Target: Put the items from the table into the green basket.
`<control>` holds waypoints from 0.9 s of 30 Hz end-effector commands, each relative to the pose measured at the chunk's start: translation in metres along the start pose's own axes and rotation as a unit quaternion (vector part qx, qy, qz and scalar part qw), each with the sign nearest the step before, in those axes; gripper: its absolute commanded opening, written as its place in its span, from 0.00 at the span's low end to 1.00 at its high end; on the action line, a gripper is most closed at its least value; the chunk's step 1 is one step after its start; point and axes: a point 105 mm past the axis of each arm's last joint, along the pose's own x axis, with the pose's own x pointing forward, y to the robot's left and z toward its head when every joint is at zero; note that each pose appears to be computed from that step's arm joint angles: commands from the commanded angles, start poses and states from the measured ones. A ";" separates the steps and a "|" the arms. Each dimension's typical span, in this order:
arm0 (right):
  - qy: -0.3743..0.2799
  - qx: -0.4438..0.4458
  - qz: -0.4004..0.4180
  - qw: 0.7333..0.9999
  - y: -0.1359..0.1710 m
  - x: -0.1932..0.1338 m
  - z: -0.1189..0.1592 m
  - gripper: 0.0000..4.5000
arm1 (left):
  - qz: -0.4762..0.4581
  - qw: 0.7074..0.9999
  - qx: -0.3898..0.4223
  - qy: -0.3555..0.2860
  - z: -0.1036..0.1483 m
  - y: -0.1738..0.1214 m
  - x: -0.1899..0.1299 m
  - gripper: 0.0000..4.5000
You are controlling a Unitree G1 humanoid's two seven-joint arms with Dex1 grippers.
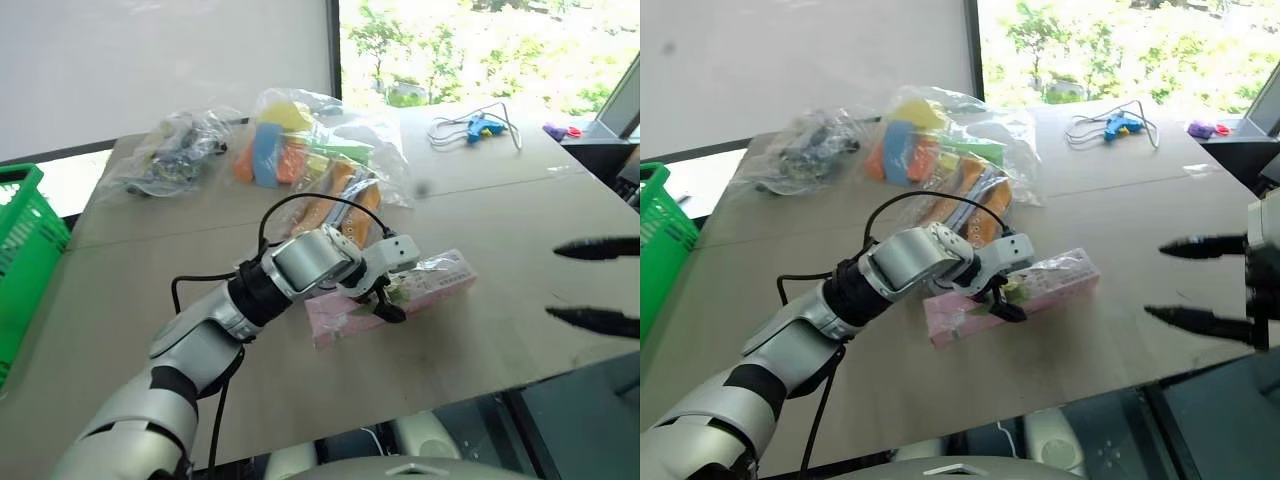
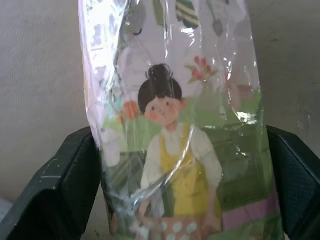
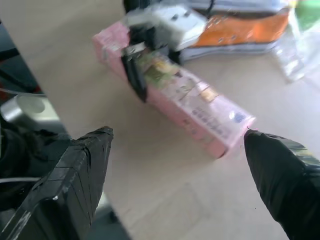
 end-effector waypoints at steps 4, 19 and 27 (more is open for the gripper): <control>0.008 -0.023 0.042 0.999 -0.023 -0.001 0.003 1.00 | 0.008 1.000 0.027 -0.006 0.005 -0.001 0.003 0.99; -0.038 -0.058 0.091 0.993 -0.018 0.017 0.018 1.00 | -0.017 0.995 0.002 -0.099 0.016 -0.013 -0.019 0.19; -0.169 -0.103 0.083 0.977 -0.022 0.038 0.063 1.00 | 0.038 0.942 -0.148 -0.298 0.035 0.034 -0.122 0.19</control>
